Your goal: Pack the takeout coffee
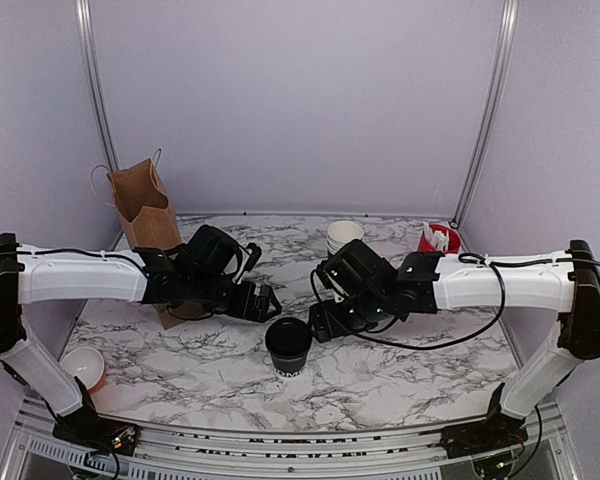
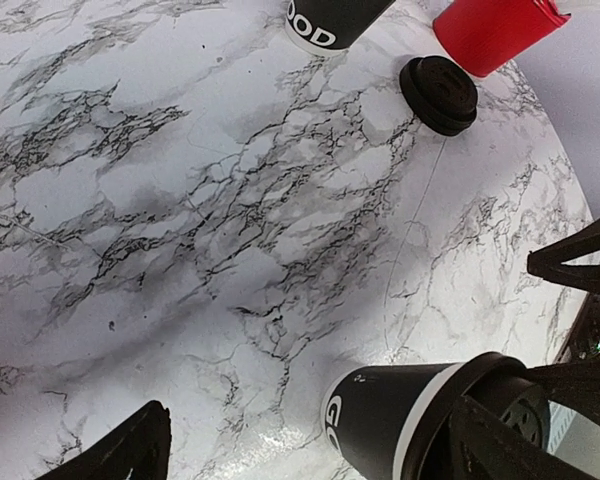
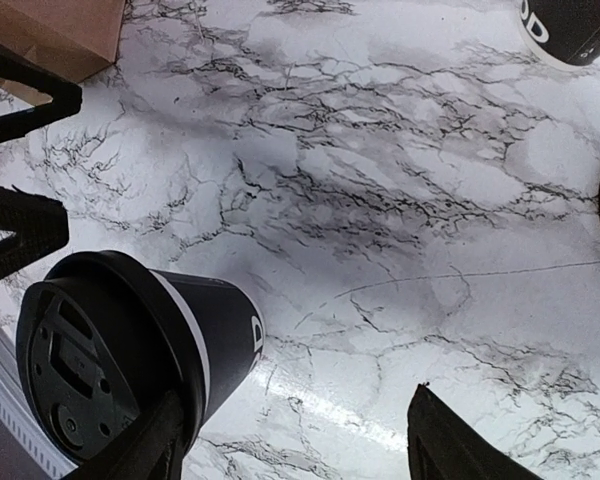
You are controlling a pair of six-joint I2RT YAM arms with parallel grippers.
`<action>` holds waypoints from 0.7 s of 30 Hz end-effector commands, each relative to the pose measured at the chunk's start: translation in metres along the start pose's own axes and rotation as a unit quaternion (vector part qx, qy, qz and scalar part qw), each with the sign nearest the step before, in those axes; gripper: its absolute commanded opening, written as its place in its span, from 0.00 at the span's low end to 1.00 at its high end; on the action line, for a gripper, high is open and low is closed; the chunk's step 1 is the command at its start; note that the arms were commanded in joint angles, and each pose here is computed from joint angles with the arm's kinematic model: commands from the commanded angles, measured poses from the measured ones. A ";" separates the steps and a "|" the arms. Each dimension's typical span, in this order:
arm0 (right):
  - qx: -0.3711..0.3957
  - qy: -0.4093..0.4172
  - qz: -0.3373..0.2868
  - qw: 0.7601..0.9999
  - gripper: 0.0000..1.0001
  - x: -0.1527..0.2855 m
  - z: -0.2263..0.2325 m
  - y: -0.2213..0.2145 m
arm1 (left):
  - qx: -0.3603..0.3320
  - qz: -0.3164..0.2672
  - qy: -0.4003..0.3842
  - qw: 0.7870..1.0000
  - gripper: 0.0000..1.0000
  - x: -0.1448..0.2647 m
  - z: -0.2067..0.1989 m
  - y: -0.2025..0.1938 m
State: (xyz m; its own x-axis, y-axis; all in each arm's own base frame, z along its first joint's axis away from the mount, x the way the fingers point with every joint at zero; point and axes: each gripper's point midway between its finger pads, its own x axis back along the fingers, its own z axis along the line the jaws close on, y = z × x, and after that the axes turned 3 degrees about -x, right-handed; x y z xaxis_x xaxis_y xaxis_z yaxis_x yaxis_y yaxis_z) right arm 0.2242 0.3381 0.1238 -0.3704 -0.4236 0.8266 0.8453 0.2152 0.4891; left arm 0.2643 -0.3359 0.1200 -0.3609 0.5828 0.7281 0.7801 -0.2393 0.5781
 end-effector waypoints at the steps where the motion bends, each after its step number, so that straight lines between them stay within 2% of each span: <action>1: -0.007 0.010 -0.038 0.999 0.74 0.024 0.011 0.022 | -0.017 0.001 0.020 1.000 0.98 0.006 0.002 0.008; 8: -0.008 0.009 -0.066 0.998 0.74 0.036 0.010 0.033 | -0.016 -0.006 0.003 1.000 0.98 0.030 -0.004 0.005; 14: 0.007 0.007 -0.095 0.995 0.74 0.046 0.011 0.052 | -0.023 0.001 -0.038 0.999 0.98 0.056 -0.022 -0.028; 21: 0.005 0.008 -0.112 0.994 0.74 0.048 -0.012 0.077 | -0.036 0.011 -0.055 0.998 0.98 0.069 -0.047 -0.074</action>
State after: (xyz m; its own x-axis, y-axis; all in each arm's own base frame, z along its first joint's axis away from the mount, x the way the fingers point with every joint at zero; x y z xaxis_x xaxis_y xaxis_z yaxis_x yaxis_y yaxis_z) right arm 0.2556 0.3279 0.1677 -0.4911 -0.4389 0.7525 0.7827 0.1568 0.6023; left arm 0.1813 -0.3197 0.1575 -0.3049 0.6742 0.6726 0.7281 -0.2902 0.6210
